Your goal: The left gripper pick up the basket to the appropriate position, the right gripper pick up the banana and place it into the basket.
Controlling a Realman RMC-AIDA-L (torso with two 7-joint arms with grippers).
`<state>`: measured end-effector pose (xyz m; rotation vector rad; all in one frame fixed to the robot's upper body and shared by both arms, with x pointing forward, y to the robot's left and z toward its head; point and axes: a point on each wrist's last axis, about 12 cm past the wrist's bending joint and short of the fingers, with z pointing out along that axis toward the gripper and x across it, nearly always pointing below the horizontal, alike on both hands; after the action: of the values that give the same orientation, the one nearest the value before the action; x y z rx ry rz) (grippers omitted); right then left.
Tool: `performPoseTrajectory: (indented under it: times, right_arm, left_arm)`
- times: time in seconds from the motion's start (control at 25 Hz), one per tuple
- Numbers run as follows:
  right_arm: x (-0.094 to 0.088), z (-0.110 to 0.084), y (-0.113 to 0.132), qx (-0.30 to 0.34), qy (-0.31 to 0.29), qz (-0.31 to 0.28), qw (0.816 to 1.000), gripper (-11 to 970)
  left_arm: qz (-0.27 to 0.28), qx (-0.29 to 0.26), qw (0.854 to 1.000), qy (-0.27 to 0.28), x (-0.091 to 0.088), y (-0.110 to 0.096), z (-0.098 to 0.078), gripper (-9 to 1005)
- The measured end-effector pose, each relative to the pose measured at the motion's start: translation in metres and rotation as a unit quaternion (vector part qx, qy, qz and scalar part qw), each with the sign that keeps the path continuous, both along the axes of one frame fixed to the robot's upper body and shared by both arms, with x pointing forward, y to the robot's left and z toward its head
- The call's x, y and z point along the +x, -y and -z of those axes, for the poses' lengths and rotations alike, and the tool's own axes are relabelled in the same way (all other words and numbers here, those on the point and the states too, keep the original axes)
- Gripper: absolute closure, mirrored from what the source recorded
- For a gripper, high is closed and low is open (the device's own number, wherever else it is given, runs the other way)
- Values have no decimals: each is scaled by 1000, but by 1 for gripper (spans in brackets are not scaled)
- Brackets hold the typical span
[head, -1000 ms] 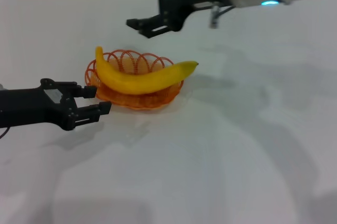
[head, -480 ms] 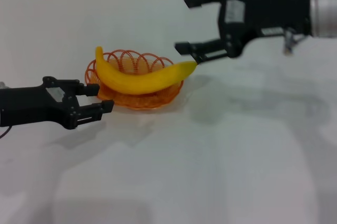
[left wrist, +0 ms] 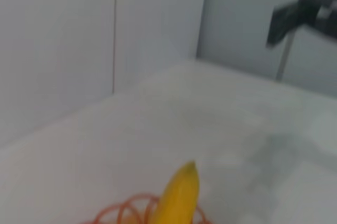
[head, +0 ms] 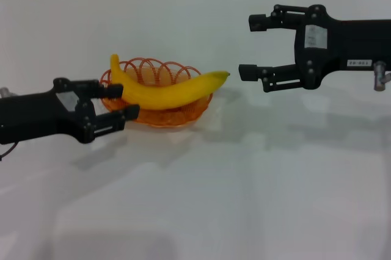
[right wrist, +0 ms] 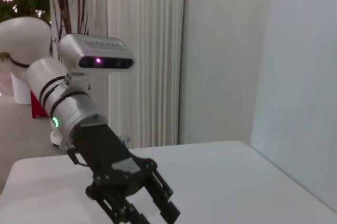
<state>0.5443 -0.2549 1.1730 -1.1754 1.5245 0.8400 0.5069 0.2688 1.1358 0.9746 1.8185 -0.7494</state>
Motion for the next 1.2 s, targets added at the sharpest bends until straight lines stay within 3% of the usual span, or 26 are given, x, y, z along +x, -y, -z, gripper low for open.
performPoseTrajectory:
  times: [0.12,0.16,0.28,0.52,0.72,0.84,1.04,1.2]
  right_arm:
    - [0,2,1,1,-3,1,1000,83]
    - [-1,3,2,1,-5,2,1000,83]
    - [-1,4,2,1,-8,2,1000,83]
    - [-2,6,3,0,-14,5,1000,83]
    - [-5,12,7,2,-25,11,1000,83]
    - [-7,13,9,3,-30,14,999,83]
    - [-8,14,10,5,-41,19,999,83]
    - [-8,15,10,4,-43,20,999,83]
  left_arm:
    - [4,-40,999,33,-4,-3,0,474]
    - [9,-69,995,68,-10,-7,-1,474]
    - [12,-92,992,89,-17,-12,0,474]
    - [-9,-123,989,82,-38,-40,-1,473]
    - [-22,-140,984,107,-62,-65,-6,473]
    - [-36,-143,984,96,-70,-74,-6,473]
    - [-103,-161,980,62,-81,-97,-8,473]
    - [-126,-160,978,40,-78,-102,-6,473]
